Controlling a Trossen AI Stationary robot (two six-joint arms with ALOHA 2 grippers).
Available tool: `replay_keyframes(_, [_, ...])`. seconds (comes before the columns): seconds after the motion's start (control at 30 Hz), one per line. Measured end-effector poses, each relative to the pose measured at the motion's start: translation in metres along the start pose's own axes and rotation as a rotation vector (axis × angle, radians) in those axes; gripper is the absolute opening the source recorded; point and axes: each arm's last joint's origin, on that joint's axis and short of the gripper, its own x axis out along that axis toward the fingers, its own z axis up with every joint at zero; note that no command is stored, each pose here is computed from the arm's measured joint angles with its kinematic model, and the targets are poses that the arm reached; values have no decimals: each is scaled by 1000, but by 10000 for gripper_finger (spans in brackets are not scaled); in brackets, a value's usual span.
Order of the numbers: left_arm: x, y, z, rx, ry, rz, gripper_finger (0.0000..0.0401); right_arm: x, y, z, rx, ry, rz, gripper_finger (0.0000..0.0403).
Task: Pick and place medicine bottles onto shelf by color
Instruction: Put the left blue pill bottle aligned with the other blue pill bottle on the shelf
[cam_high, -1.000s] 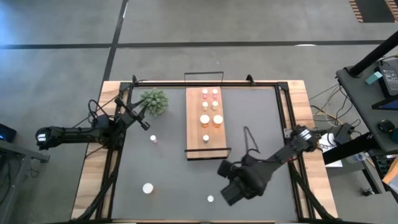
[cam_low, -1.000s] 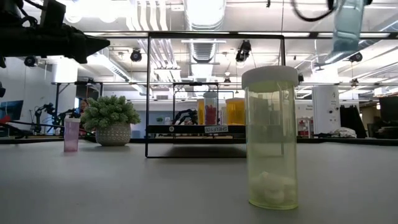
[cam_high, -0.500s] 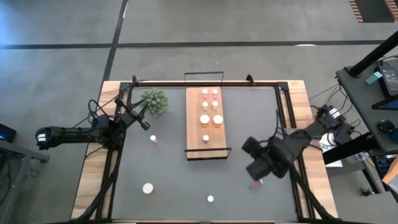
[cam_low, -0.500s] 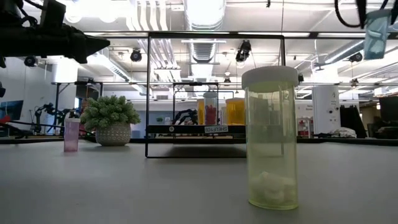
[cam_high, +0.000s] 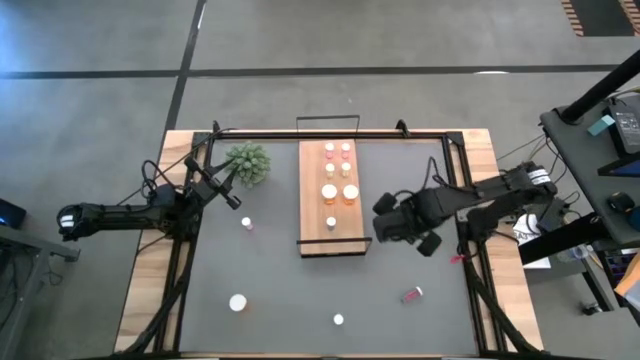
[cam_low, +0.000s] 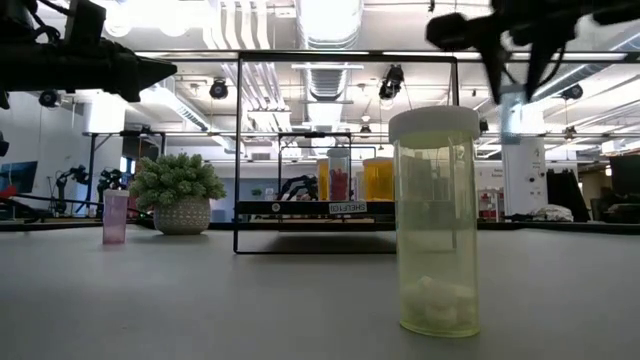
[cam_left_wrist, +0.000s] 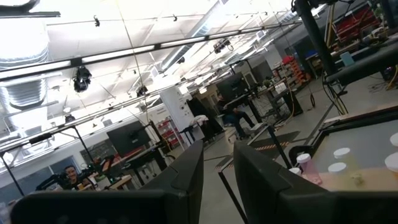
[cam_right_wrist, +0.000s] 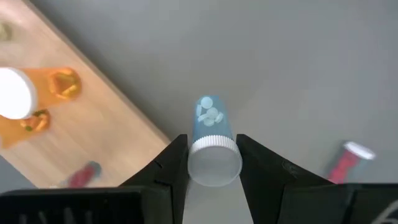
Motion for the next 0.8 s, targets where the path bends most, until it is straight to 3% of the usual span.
replay_keyframes(0.37, [0, 0, 0, 0, 0, 0, 72, 39, 62, 5, -18, 78, 14, 111])
replay_keyframes(0.8, [0, 0, 0, 0, 0, 0, 72, 58, 101, -25, -35, 95, 34, 112])
